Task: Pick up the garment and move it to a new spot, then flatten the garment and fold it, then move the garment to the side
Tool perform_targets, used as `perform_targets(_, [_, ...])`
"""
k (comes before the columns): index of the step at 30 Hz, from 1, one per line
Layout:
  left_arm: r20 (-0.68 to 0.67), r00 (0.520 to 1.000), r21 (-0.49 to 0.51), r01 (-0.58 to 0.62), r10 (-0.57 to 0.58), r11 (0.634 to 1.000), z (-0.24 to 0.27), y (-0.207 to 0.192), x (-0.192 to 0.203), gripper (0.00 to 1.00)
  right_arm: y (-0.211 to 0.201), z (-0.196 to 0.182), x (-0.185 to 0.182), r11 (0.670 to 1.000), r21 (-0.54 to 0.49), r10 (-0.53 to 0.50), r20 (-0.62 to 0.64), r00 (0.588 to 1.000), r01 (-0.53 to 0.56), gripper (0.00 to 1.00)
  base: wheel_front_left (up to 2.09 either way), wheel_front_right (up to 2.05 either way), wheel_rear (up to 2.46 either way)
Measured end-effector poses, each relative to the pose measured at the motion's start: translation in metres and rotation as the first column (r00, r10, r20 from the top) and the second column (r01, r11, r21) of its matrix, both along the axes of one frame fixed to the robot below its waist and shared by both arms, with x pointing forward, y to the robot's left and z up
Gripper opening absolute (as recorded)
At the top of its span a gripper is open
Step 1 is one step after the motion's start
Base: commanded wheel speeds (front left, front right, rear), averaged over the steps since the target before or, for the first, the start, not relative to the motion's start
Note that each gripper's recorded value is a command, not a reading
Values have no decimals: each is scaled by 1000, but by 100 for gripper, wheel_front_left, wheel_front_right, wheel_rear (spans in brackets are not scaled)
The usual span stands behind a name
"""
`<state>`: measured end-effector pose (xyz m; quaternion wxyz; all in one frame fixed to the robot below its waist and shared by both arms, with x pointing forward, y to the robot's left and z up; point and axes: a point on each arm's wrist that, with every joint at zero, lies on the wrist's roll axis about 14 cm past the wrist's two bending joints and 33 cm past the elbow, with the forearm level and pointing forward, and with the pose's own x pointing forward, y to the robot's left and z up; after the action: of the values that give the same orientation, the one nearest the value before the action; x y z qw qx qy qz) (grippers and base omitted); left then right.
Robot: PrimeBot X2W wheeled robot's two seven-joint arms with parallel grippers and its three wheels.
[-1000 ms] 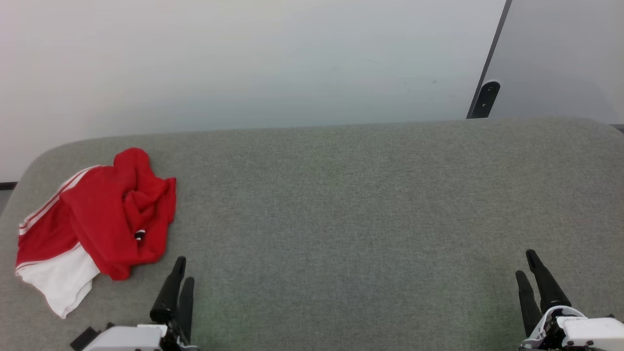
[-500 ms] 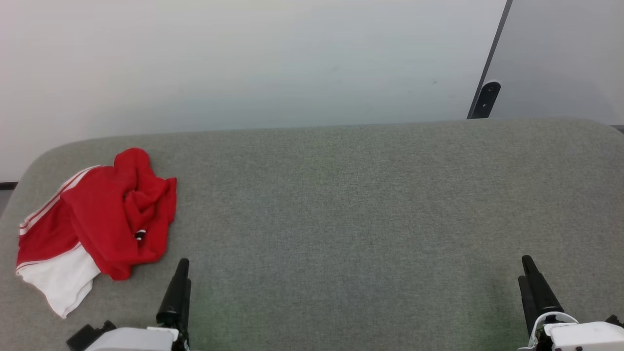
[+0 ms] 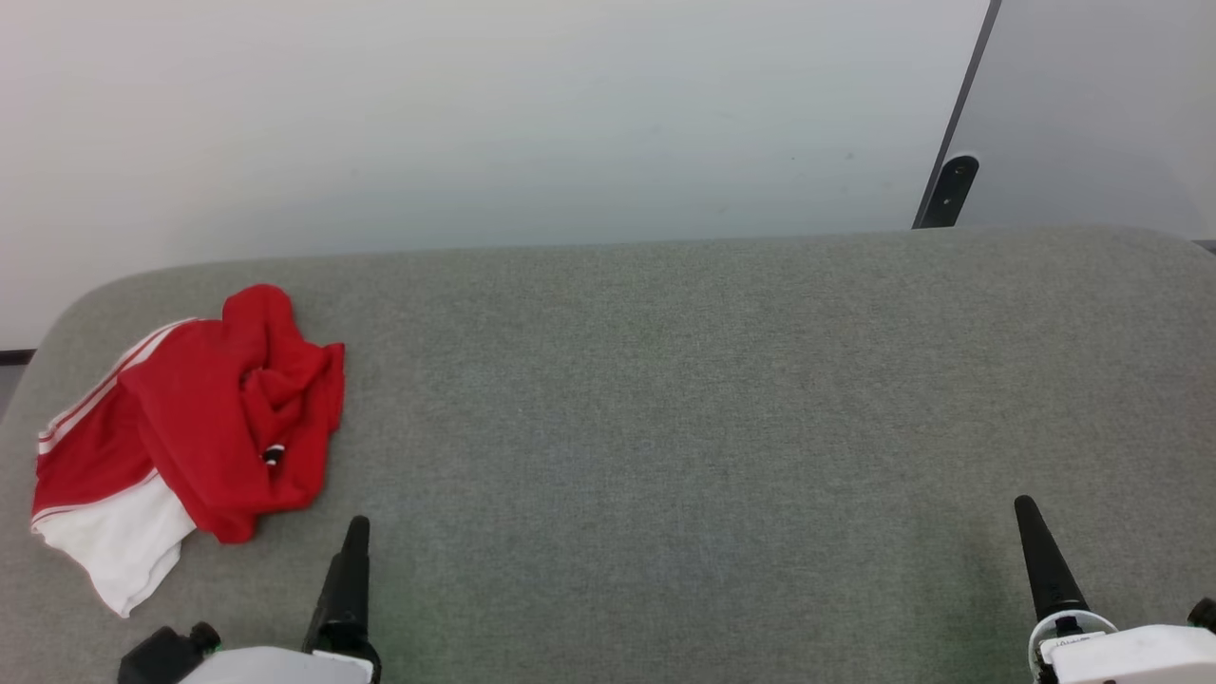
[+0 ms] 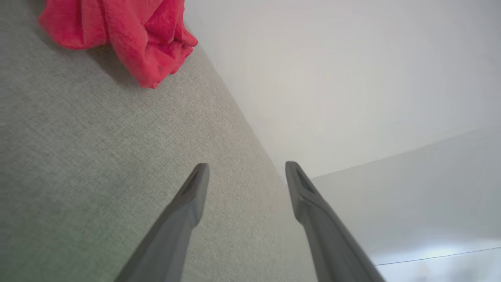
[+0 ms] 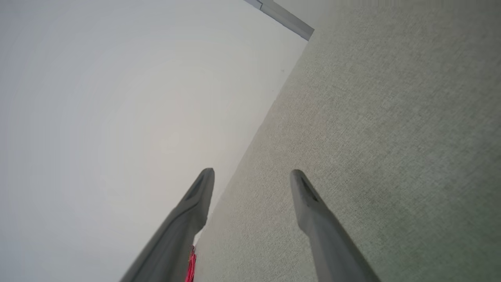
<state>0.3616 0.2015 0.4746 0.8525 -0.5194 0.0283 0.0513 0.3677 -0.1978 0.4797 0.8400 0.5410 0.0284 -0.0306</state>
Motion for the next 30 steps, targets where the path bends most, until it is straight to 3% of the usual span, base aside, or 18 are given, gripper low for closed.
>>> perform_targets(6, [11,1000,125,8,-10,992,7,-2,1,100,-1,5,1,987,-159,22,14,1000,-20,100,0,0,0])
perform_targets(13, [5,999,284,37,-40,958,9,-10,1,100,0,10,2,960,-281,33,29,999,-23,100,0,0,0])
perform_targets(23, [4,998,449,52,-61,892,14,-17,-1,100,-1,13,1,884,-465,55,32,998,-34,100,0,0,0])
perform_targets(30, [4,998,541,54,-67,839,16,-19,-1,100,-2,13,0,841,-539,58,29,998,-33,100,0,0,0])
